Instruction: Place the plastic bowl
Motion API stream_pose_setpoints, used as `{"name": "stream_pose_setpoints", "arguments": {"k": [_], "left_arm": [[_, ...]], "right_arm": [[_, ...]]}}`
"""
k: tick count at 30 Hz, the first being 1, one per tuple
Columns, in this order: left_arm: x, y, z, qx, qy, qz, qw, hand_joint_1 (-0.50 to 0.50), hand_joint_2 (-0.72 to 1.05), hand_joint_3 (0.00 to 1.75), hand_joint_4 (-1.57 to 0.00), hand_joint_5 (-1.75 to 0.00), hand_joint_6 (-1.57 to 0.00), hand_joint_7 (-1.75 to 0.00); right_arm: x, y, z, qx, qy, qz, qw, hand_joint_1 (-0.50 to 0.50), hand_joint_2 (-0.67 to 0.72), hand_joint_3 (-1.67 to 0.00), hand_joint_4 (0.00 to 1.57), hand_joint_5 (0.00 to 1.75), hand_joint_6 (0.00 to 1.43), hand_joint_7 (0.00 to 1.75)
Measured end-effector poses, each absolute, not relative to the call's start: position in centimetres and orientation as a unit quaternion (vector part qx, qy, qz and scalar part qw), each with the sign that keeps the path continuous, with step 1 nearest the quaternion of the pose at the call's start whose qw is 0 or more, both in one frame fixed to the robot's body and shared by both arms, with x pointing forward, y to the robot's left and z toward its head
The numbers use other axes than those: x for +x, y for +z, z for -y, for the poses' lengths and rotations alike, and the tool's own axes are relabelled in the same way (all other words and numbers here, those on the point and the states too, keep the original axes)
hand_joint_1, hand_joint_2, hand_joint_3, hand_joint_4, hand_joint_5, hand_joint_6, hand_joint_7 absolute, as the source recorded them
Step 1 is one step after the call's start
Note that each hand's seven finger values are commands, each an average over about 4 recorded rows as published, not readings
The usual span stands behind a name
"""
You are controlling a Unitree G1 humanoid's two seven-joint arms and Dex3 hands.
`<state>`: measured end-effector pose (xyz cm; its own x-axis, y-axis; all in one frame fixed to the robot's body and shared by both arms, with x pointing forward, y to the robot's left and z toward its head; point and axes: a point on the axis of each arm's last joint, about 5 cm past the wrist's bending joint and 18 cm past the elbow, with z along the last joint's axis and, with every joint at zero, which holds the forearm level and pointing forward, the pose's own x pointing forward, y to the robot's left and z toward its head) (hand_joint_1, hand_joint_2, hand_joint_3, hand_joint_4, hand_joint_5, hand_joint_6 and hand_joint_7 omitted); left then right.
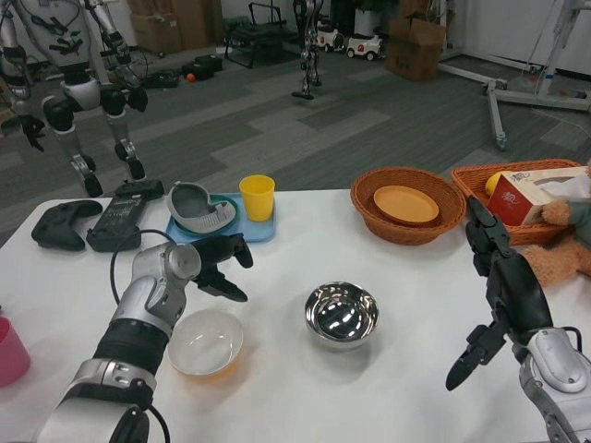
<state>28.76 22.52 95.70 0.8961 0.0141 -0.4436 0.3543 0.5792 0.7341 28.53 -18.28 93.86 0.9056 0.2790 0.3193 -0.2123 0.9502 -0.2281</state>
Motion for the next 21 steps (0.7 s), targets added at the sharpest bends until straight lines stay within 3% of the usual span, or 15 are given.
{"name": "stream_pose_setpoints", "arguments": {"k": [1,3,5,7,11,16,21], "left_arm": [[28.5,95.8,-22.7,0.415,-0.091,-0.2,0.883,-0.5,1.05,1.66,0.0,-1.46,0.0,-0.56],[28.0,95.9,-23.2,0.345,-0.075,-0.186,0.917,-0.5,1.05,1.09,0.0,-1.31,0.0,-0.38],[27.7,95.9,-23.5,0.285,-0.064,-0.17,0.941,-0.5,1.05,0.39,0.0,-1.15,0.0,-0.17],[27.4,95.7,-23.7,0.211,-0.058,-0.149,0.964,-0.5,1.03,0.13,0.0,-1.05,0.0,-0.03],[27.2,95.0,-23.5,0.058,-0.056,-0.09,0.993,-0.5,0.74,0.0,0.0,-1.03,0.0,0.0],[27.4,94.6,-22.5,-0.103,-0.069,-0.025,0.992,-0.5,0.83,0.0,0.0,-1.08,0.0,0.0],[27.9,94.3,-20.7,-0.186,-0.086,0.0,0.979,-0.5,0.96,0.0,0.0,-0.77,0.0,0.0]], "right_arm": [[28.5,93.8,18.3,-0.094,0.126,0.176,0.972,-0.46,0.66,0.0,0.26,0.0,0.0,0.07],[28.5,93.7,18.4,-0.094,0.124,0.173,0.973,-0.46,0.66,0.0,0.26,0.0,0.0,0.07],[28.6,93.7,18.4,-0.092,0.122,0.171,0.973,-0.46,0.66,0.0,0.26,0.0,0.0,0.07],[28.6,93.7,18.4,-0.091,0.121,0.17,0.974,-0.46,0.66,0.0,0.26,0.0,0.0,0.07],[28.6,93.6,18.5,-0.089,0.12,0.169,0.974,-0.46,0.66,0.0,0.26,0.0,0.0,0.07],[28.6,93.6,18.5,-0.087,0.119,0.168,0.975,-0.42,0.66,0.0,0.26,0.0,0.0,0.07],[28.6,93.6,18.5,-0.084,0.117,0.167,0.975,-0.42,0.66,0.0,0.26,0.0,0.0,0.07]]}}
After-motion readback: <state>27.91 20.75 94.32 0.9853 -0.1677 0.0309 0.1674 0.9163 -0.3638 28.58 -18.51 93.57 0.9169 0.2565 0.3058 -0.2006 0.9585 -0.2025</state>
